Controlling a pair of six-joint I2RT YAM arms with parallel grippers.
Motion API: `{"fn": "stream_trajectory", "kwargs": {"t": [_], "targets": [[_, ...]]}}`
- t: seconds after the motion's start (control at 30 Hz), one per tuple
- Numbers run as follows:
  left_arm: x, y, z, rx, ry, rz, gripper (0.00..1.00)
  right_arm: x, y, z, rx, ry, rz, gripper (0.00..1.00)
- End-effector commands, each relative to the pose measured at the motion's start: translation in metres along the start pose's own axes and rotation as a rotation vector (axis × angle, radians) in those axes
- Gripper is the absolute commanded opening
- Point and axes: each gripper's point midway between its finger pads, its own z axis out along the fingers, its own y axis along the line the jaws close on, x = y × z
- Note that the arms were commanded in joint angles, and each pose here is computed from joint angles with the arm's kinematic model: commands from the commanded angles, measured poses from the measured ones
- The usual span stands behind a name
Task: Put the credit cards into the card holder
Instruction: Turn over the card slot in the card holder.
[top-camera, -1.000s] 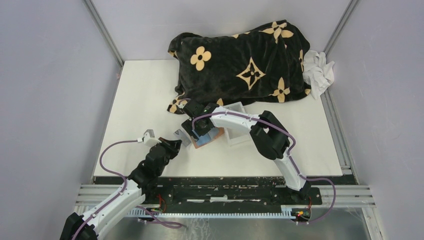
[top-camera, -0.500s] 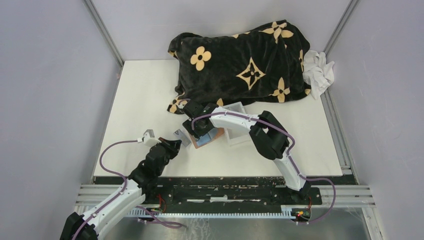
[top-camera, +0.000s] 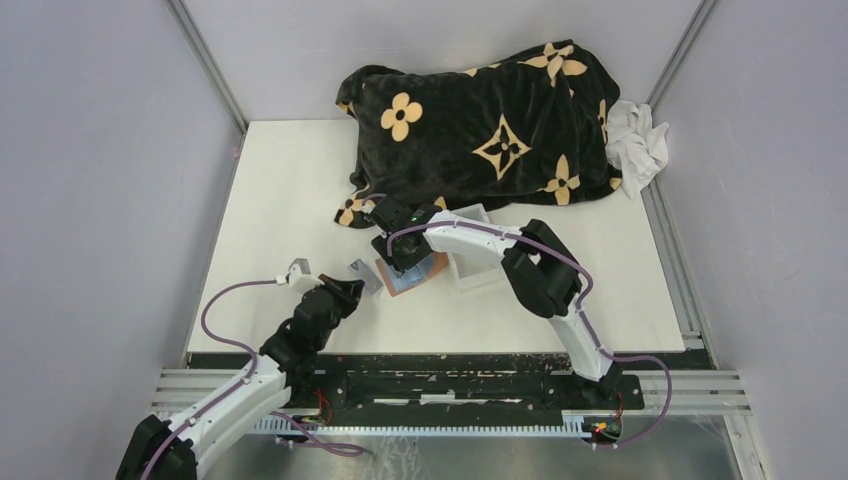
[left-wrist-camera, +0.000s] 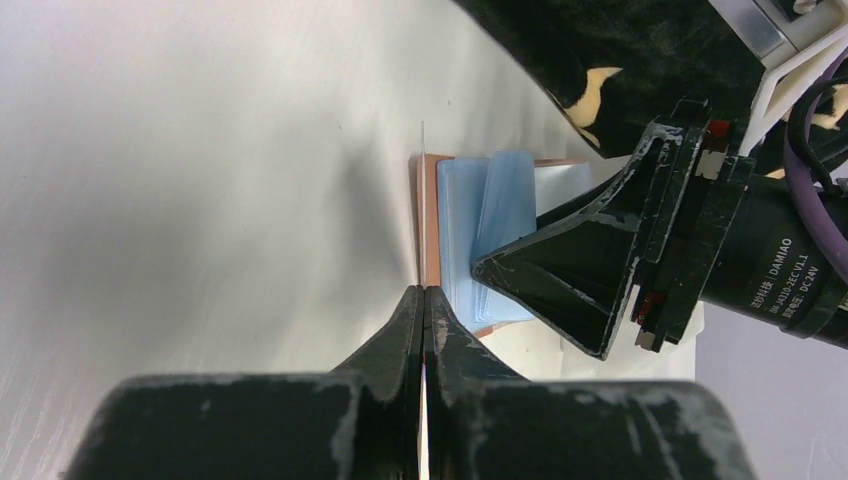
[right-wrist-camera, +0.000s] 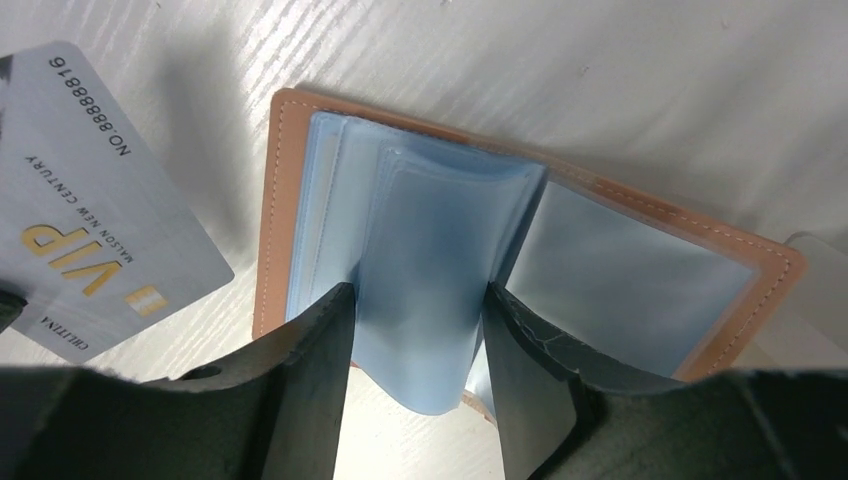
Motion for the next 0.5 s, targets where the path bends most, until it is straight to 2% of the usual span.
{"fn": "stream_trajectory", "kwargs": {"t": [0.0, 0.17, 0.47], "targets": [[-0.016, -0.03, 0.001, 0.082, -0.044, -0.053, 0.03, -0.018, -0.006, -0.023, -0.057, -0.08, 0.072, 0.54], [-0.017, -0.042, 0.003, 0.115, -0.039, -0.048, 0.03, -0.026, -0.006, -0.028, -0.24, -0.123, 0.205, 0.48], [-0.017, -0.055, 0.003, 0.163, -0.029, -0.056, 0.03, -0.036, 0.01, -0.039, -0.448, -0.142, 0.3, 0.42]]}}
